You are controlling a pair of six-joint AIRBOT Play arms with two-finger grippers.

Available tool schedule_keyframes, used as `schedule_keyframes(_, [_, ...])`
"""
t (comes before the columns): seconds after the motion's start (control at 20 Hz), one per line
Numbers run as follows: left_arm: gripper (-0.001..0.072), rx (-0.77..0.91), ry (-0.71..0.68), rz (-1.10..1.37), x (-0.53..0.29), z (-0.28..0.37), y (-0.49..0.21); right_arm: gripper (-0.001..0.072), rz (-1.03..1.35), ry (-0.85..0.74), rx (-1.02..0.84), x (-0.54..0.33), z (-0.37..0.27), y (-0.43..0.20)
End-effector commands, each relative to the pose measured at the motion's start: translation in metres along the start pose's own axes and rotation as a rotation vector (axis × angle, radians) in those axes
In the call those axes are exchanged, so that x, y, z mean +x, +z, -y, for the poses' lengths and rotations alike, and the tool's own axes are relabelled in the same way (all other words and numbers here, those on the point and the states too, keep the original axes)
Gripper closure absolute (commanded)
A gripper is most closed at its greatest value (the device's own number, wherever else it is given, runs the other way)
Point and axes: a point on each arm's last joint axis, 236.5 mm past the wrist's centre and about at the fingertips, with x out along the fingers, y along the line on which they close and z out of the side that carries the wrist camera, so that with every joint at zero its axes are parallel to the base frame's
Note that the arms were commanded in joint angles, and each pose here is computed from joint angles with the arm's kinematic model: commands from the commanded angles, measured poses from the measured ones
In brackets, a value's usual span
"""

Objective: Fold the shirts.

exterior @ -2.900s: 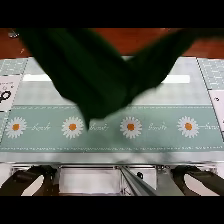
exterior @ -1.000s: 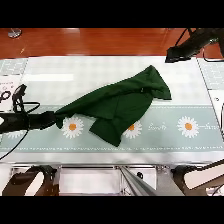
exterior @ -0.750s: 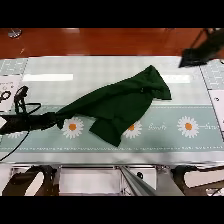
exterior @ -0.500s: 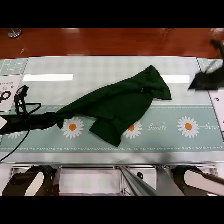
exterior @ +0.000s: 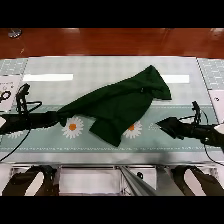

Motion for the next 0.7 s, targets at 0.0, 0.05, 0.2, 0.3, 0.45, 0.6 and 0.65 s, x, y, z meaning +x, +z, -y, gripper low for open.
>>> schedule_keyframes(0.0, [0.0684, 0.001, -0.011, 0.008, 0.000, 0.002, 0.002, 0.0215, 0.071, 0.041, 0.024, 0.020, -0.001, -0.005])
schedule_keyframes(0.05, [0.0684, 0.001, -0.011, 0.012, 0.000, 0.002, 0.003, 0.0216, 0.093, 0.026, 0.021, 0.025, -0.003, -0.002])
schedule_keyframes(0.2, [0.0684, -0.003, -0.010, 0.019, 0.000, 0.002, 0.004, 0.0216, 0.163, -0.012, -0.011, 0.040, -0.010, 0.004])
schedule_keyframes(0.3, [0.0684, -0.003, -0.010, 0.019, 0.000, 0.002, 0.004, 0.0216, 0.182, -0.023, -0.006, 0.051, -0.014, 0.003])
schedule_keyframes(0.45, [0.0684, -0.003, -0.010, 0.019, 0.000, 0.002, 0.004, 0.0216, 0.122, -0.042, -0.039, 0.073, -0.020, -0.008])
schedule_keyframes(0.6, [0.0684, -0.003, -0.011, 0.018, 0.000, 0.002, 0.004, 0.0216, 0.112, -0.046, -0.093, 0.087, -0.039, 0.002])
schedule_keyframes(0.65, [0.0684, -0.003, -0.010, 0.019, 0.000, 0.002, 0.004, 0.0217, 0.133, -0.043, -0.101, 0.090, -0.047, 0.012])
